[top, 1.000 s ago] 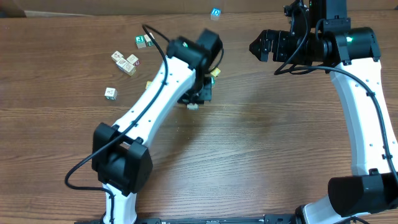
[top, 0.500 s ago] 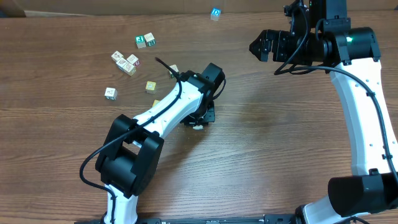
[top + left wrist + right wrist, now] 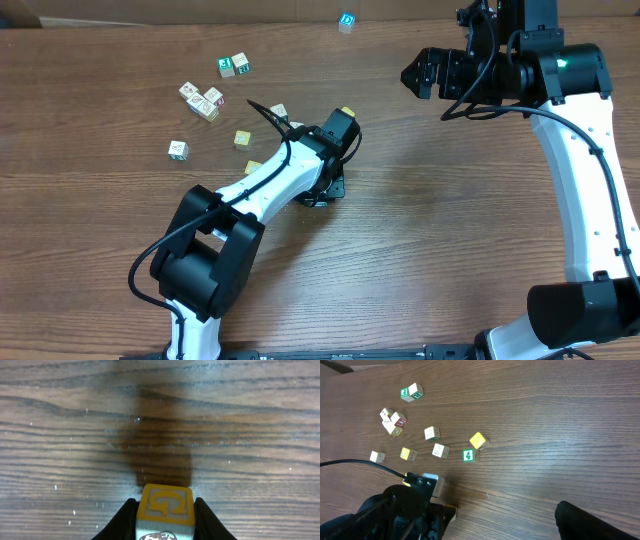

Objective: Form a tower
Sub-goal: 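Lift the yellow-faced block with the left gripper and carry it right, then lower the yellow-faced block onto the table center with the left gripper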

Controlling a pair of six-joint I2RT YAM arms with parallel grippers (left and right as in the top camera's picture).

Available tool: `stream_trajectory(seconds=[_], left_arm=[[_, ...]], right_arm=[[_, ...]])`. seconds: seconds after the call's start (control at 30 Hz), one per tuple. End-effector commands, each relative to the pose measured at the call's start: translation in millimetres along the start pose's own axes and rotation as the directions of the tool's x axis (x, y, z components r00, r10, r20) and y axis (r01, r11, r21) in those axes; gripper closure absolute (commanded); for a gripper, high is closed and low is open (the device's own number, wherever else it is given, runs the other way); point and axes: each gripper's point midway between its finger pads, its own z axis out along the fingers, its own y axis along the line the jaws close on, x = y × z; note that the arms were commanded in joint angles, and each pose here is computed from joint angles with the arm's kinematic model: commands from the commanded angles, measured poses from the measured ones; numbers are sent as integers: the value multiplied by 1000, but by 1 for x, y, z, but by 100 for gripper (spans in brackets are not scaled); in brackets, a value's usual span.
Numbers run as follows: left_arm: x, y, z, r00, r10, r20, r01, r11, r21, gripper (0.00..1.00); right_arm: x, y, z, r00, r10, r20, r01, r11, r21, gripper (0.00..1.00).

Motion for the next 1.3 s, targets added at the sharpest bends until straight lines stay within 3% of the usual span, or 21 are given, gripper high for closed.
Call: stream_trajectory(seconds=[0.0, 0.17, 0.37, 1.27], left_arm=[[6, 8, 8, 1000, -17, -7, 16, 999, -37, 72], [5, 8, 8, 1000, -17, -5, 17, 999, -36, 53], [7, 9, 8, 1000, -16, -11, 16, 999, -40, 50], [9, 9, 8, 999, 29, -21, -30, 999, -41, 74]], right_arm=[[-4, 5, -6, 1000, -14, 22, 14, 1000, -1, 0], [-4, 5, -6, 1000, -14, 22, 14, 1000, -1, 0], [-4, 5, -6, 1000, -14, 22, 14, 1000, -1, 0], [-4, 5, -6, 1000, -14, 22, 14, 1000, -1, 0]])
